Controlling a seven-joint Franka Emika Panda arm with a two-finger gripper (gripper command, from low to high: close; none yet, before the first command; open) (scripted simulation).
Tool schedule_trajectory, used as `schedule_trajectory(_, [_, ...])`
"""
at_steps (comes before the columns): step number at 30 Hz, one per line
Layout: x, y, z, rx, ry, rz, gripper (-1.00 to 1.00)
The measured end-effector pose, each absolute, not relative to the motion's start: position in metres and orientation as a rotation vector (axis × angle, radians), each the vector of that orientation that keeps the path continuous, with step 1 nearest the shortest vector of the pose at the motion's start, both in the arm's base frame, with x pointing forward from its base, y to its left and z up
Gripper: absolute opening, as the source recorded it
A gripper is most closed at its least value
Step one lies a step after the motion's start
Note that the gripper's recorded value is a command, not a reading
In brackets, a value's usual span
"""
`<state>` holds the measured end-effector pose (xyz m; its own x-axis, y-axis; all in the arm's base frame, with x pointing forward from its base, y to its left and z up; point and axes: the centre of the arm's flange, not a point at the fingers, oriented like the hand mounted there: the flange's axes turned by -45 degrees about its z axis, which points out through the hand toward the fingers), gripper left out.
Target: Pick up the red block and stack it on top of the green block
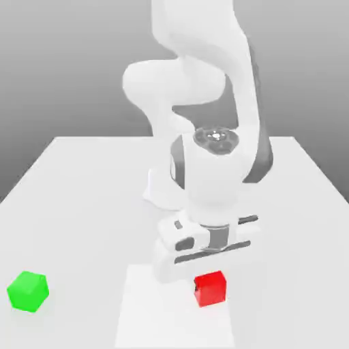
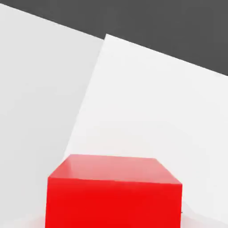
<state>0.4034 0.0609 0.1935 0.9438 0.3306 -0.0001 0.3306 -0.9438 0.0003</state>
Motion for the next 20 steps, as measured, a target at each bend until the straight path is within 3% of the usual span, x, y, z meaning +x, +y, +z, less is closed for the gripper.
schedule_trajectory(2, [0.411,0.032,0.208,3.117,0.394,-0.002,-1.00])
schedule_trajectory(6, [0.428,-0.090,0.223,3.141,-0.146,-0.005,-1.00])
schedule_trajectory(11, [0.404,-0.234,0.240,3.053,-0.754,-0.002,-1.00])
schedule_trajectory(16, [0.389,-0.281,0.197,2.997,-0.946,0.001,-1.00])
schedule_trajectory(17, [0.388,-0.281,0.187,2.995,-0.949,0.001,1.00])
schedule_trajectory(20, [0.388,-0.281,0.187,2.995,-0.949,0.001,1.00])
